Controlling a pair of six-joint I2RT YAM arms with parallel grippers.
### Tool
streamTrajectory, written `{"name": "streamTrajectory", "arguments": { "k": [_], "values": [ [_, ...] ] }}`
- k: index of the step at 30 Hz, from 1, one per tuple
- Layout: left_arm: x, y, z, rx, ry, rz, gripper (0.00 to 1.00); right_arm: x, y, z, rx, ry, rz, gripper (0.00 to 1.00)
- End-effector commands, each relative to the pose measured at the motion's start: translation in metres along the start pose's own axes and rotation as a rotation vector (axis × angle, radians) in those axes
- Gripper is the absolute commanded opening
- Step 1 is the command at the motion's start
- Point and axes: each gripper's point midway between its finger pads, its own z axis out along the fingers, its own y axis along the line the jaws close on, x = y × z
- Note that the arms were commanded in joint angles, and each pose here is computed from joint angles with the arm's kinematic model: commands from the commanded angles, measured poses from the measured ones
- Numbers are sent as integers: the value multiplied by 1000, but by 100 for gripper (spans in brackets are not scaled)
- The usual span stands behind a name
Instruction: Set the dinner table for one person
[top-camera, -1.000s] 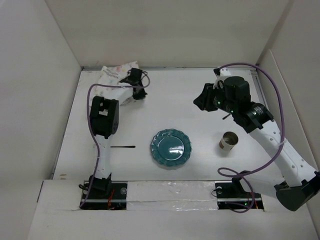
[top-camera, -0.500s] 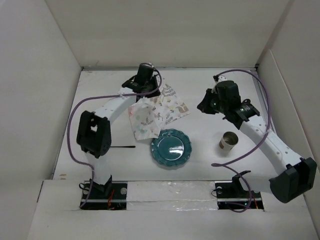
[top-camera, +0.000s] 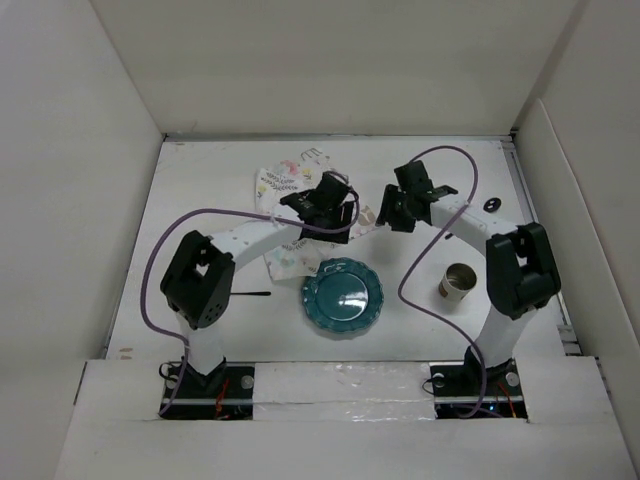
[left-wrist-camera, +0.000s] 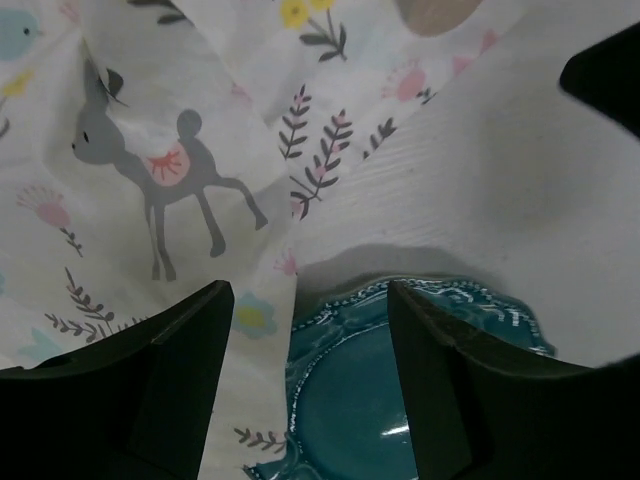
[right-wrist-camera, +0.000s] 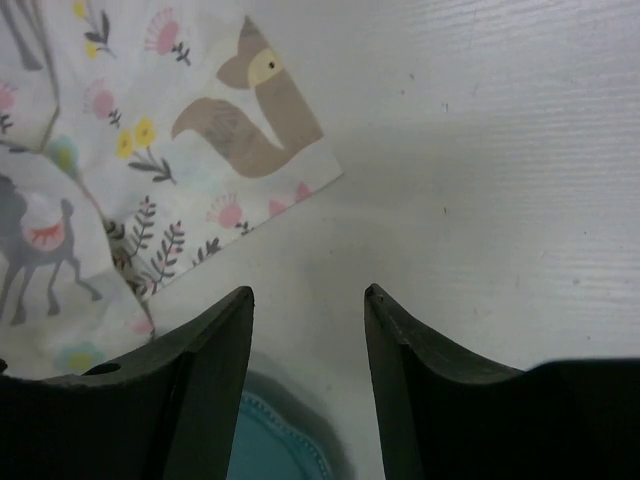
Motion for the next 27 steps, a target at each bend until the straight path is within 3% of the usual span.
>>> {"name": "streamTrajectory", "arguments": {
  "k": [1,5,14,17,18,19,20,21,22,26,27],
  "values": [
    [21,21,10,-130,50,70,61,-26,14,2,26,-80,19,55],
    [25,19,25,-144,60,82,60,-21,7,25,121,-55,10,57],
    [37,29,48,-185,75,125,46,-5,0,55,230,11,10,55],
    [41,33,51,-199,74,132,37,-1,3,62,219,35,23,52],
    [39,35,50,-210,64,134,27,0,4,64,218,38,28,51],
    [40,37,49,-217,62,134,22,-2,6,68,217,39,28,50],
    [40,38,48,-219,57,137,18,-3,7,69,218,43,29,46],
    [32,50,44,-228,37,110,4,-7,6,74,216,47,41,38],
    [35,51,45,-232,43,111,4,-7,6,74,216,47,41,38],
    [17,78,33,-244,-13,33,0,-20,12,79,176,30,68,2],
    [5,77,22,-198,-48,-4,0,-25,17,75,159,10,76,0]
  ]
}}
